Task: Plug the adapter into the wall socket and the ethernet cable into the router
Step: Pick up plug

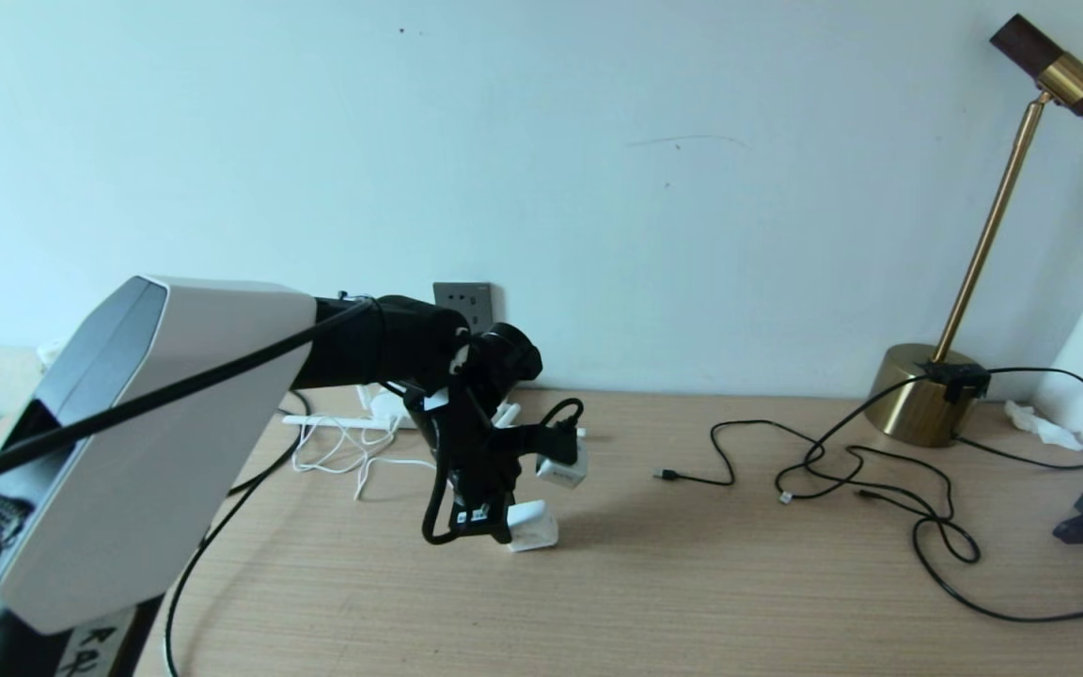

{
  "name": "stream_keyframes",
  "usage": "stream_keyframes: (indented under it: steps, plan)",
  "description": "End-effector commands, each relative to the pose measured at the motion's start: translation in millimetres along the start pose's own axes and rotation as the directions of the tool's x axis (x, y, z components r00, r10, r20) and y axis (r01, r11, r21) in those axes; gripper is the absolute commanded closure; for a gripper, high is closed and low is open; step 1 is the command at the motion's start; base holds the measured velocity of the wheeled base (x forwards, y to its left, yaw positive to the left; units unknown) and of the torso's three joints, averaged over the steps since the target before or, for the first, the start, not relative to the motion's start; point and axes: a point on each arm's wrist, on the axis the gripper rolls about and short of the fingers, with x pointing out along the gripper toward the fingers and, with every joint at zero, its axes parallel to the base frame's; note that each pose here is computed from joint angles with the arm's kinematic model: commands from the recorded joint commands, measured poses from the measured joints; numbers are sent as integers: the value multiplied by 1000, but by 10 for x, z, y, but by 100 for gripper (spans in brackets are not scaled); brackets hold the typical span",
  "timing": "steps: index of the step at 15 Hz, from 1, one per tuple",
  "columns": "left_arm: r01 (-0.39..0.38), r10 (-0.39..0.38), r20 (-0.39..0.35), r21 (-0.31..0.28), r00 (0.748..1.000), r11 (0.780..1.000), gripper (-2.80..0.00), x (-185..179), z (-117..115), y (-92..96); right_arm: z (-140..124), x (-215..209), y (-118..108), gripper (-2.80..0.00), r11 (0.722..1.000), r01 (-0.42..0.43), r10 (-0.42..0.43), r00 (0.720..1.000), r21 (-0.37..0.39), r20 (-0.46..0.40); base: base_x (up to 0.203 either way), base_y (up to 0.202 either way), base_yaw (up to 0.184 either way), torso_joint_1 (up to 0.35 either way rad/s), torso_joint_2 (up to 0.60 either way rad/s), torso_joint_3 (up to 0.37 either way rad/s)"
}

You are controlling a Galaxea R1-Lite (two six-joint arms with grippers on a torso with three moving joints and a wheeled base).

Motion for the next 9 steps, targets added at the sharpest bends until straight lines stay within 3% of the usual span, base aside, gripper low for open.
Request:
stream_keyframes:
  steps: [1, 9]
  plan:
    - [5, -5, -2, 5, 1000, 1000, 0, 0, -2, -5, -30, 7, -1, 0, 1000, 0, 0, 1000, 0, -10, 0, 0, 0, 0, 0, 0]
    - [-3, 3, 1, 6, 1000, 1000, 0, -51, 1, -12, -30, 7, -1, 0, 1000, 0, 0, 1000, 0, -10, 0, 0, 0, 0, 0, 0]
